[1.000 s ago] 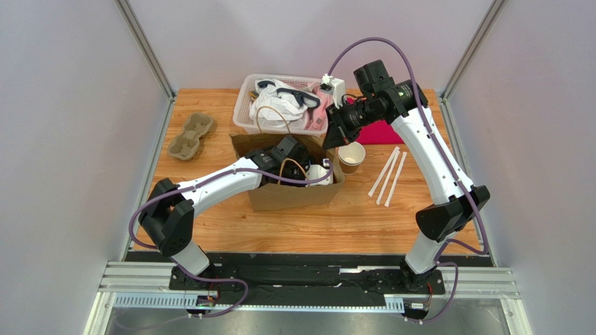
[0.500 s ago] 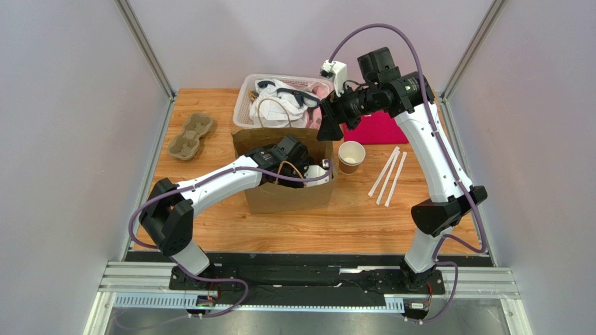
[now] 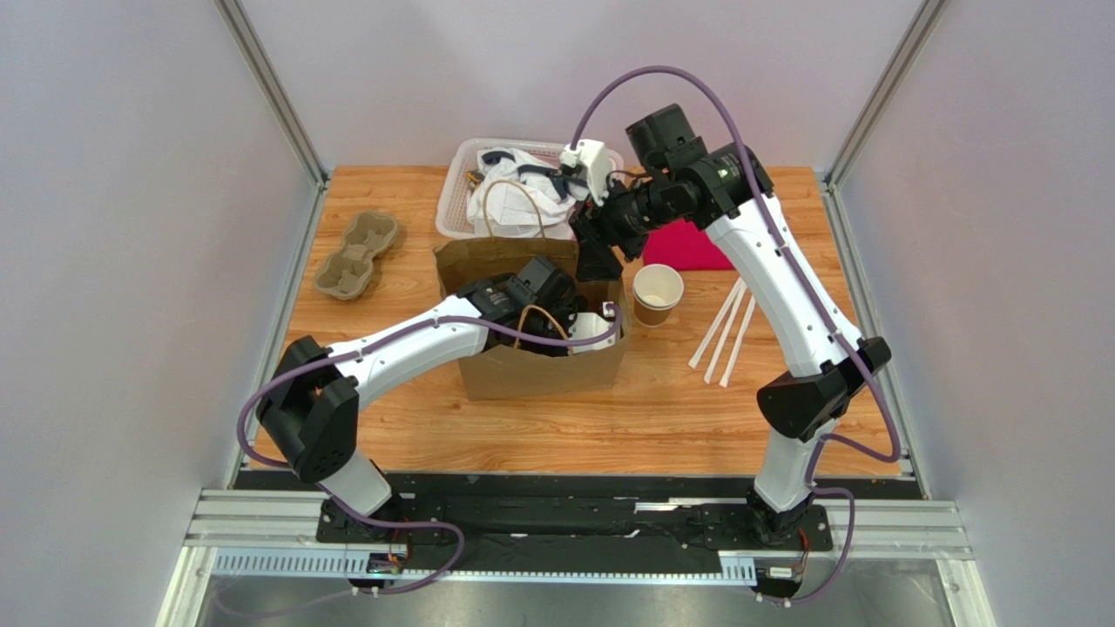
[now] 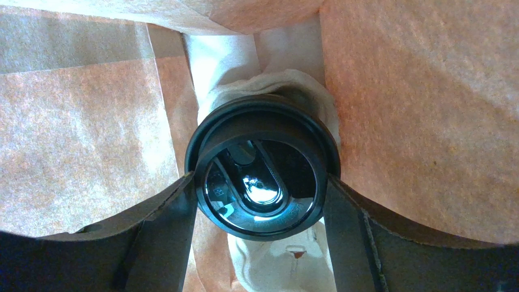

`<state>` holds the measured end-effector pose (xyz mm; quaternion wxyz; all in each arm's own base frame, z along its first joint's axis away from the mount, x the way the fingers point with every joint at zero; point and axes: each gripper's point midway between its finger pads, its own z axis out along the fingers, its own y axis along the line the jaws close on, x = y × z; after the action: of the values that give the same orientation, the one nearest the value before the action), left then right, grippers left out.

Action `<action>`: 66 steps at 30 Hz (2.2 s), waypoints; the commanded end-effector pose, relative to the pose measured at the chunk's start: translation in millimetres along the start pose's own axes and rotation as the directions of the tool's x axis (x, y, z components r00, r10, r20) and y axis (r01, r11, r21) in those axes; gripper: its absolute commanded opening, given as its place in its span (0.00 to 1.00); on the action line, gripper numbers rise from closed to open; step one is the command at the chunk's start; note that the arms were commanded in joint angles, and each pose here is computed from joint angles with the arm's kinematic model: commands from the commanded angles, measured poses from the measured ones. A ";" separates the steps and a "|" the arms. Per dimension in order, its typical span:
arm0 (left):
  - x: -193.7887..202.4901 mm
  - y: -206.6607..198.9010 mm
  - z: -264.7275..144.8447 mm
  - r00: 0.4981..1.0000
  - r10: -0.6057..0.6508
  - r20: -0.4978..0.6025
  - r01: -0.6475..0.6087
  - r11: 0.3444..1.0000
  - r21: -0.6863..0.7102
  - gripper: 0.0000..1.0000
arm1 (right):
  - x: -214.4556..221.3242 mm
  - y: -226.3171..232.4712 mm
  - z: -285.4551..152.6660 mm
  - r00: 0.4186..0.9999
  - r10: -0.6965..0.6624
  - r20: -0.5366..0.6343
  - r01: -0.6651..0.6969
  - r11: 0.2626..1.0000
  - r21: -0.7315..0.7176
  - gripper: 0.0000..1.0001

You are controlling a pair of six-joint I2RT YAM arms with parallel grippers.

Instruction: Pack the takeout coffee

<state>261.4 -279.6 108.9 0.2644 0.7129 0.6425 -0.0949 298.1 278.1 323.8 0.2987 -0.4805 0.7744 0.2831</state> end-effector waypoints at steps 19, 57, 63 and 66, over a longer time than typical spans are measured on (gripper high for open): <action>62.3 -74.4 28.1 0.984 0.033 -0.177 -0.035 0.999 -0.008 0.19 | 47.7 76.3 -22.5 0.979 -0.202 0.039 0.203 0.979 -0.021 0.00; 23.6 -66.7 -43.3 0.998 0.012 0.066 0.009 0.951 -0.310 0.16 | 55.4 91.5 -25.1 0.952 -0.298 0.068 0.266 0.918 0.293 0.00; 13.8 -56.0 -60.5 0.994 0.015 0.112 0.027 0.929 -0.368 0.15 | 56.5 85.7 -30.4 0.939 -0.333 0.083 0.287 0.896 0.338 0.00; 11.6 -53.7 -64.2 0.993 0.020 0.117 0.026 0.925 -0.378 0.14 | 54.0 85.7 -35.0 0.921 -0.375 0.108 0.314 0.876 0.365 0.00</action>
<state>195.5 -240.6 131.0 0.4221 0.6614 0.6198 -0.0168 186.2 263.9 299.1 0.4351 -0.5378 0.7059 0.1521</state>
